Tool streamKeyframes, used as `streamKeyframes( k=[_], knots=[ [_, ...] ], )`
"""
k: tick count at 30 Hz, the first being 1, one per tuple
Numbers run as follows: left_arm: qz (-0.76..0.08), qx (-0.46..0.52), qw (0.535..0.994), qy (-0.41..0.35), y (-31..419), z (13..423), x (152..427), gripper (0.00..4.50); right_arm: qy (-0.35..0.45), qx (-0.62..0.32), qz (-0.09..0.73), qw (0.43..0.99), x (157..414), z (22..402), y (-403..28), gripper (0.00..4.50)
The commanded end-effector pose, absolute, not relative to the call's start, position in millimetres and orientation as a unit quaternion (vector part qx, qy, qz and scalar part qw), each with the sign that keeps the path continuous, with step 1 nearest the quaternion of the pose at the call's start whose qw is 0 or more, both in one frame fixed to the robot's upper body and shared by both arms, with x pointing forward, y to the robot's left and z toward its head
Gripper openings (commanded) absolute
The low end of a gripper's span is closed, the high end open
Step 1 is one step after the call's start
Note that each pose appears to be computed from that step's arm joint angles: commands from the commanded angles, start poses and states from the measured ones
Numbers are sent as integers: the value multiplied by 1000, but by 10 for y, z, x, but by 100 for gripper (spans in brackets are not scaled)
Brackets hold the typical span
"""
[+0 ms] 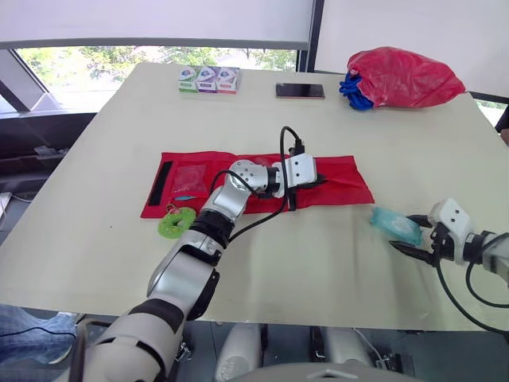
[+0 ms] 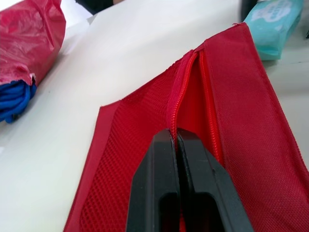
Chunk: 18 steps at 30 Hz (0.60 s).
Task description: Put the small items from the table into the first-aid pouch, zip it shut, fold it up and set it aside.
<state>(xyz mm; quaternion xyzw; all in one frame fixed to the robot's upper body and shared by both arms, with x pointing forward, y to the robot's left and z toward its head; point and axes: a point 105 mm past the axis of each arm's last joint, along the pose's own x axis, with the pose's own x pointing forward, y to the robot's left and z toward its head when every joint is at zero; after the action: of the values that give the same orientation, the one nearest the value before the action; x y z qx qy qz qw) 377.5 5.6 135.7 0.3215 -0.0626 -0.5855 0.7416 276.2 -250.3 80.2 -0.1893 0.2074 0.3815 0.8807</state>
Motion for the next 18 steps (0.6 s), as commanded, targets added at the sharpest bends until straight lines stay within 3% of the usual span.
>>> streamKeyframes(
  k=[1,2,4,8,13,18],
  knots=[
    [-577,315,748,-89,7,1541,3812,0,195,-210,381,879,2736,926,-2557,204],
    [-577,313,749,-89,-1,1541,3810,0,195,-210,379,880,2724,932,-2561,129],
    [-578,310,749,-90,-21,1548,3806,0,196,-212,371,883,2696,965,-2565,70],
    [-581,300,751,-91,-59,1574,3804,0,178,-197,371,890,2609,1134,-2447,70],
    [-589,293,747,-90,-137,1551,3771,0,150,-148,402,891,2516,1441,-1908,70],
    [-599,293,739,-95,-245,1542,3723,0,186,-131,367,902,2653,1336,-1625,70]
  ],
)
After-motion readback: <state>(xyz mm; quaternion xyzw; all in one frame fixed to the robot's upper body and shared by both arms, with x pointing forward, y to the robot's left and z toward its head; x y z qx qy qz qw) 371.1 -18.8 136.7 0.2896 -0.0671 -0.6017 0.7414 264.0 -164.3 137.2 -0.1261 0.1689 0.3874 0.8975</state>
